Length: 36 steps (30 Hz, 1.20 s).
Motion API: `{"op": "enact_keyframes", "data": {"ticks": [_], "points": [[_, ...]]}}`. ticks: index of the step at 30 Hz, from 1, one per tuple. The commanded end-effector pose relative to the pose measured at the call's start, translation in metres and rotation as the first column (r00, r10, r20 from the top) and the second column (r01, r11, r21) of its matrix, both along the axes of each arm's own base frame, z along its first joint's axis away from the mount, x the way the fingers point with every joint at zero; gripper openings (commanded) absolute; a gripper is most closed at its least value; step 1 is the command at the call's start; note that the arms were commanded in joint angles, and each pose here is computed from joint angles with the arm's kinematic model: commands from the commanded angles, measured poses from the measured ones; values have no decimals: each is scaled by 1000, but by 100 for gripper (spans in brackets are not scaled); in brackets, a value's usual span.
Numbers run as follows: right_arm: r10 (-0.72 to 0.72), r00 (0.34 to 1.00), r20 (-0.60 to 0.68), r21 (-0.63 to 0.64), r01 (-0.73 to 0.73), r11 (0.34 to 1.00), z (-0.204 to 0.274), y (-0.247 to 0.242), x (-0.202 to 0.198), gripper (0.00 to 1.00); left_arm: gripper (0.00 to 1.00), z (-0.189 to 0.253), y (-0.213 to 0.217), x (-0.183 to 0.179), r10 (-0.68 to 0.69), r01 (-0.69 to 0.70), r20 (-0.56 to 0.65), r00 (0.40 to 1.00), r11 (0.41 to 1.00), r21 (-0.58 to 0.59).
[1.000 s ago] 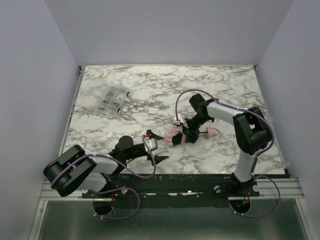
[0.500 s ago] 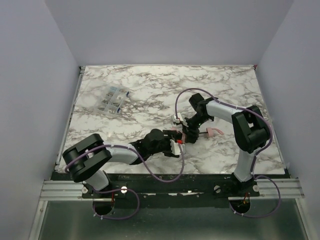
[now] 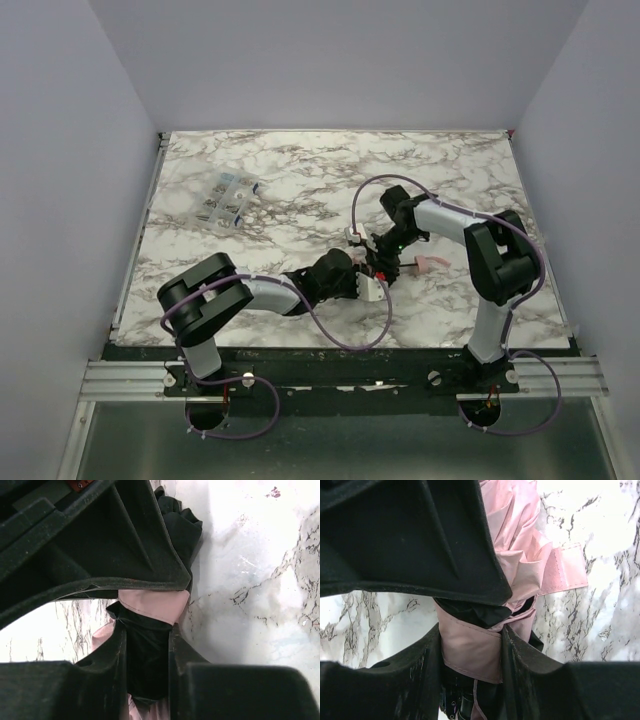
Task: Put away the umbrella
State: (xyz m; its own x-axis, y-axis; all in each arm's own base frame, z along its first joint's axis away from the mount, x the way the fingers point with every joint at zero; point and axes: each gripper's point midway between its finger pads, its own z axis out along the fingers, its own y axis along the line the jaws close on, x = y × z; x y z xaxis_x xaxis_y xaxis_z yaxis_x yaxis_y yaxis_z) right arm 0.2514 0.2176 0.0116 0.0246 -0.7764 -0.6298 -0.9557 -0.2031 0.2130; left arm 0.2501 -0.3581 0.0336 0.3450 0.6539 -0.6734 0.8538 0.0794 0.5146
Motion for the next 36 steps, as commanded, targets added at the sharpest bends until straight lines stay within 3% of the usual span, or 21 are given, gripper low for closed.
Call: {"op": "enact_keyframes", "data": {"ticks": [1,3,7,10,14,19,22,25,28,36], "points": [[-33,947,-320,-286,-63,956,-39,-57,-82,32,0,-65,32,-33,19,21,-252,968,988,155],[-52,950,-308,-246,-27,969,-30,-52,-74,41,0,-70,34,-43,8,36,-314,949,990,133],[-123,963,-239,-106,101,989,3,-42,-38,73,0,-80,37,-57,1,63,-459,888,990,125],[-178,968,-175,10,183,983,35,-40,-11,82,0,-84,37,-58,9,65,-534,845,991,120],[-277,961,-27,142,278,950,77,-47,26,85,0,-90,38,-61,24,66,-646,763,991,115],[-400,903,159,277,349,896,115,-62,60,89,0,-98,40,-64,50,58,-741,670,991,119],[-323,920,224,346,235,908,124,-58,42,89,0,-100,43,-62,87,25,-796,599,992,127],[-182,942,282,399,58,915,116,-53,7,99,0,-103,44,-60,124,-2,-849,514,990,144],[-121,925,359,398,-35,917,100,-54,-8,100,0,-104,45,-58,169,-27,-884,437,984,175],[-104,801,589,260,-66,963,75,-42,15,100,0,-103,43,-58,245,-53,-955,167,969,239]]}}
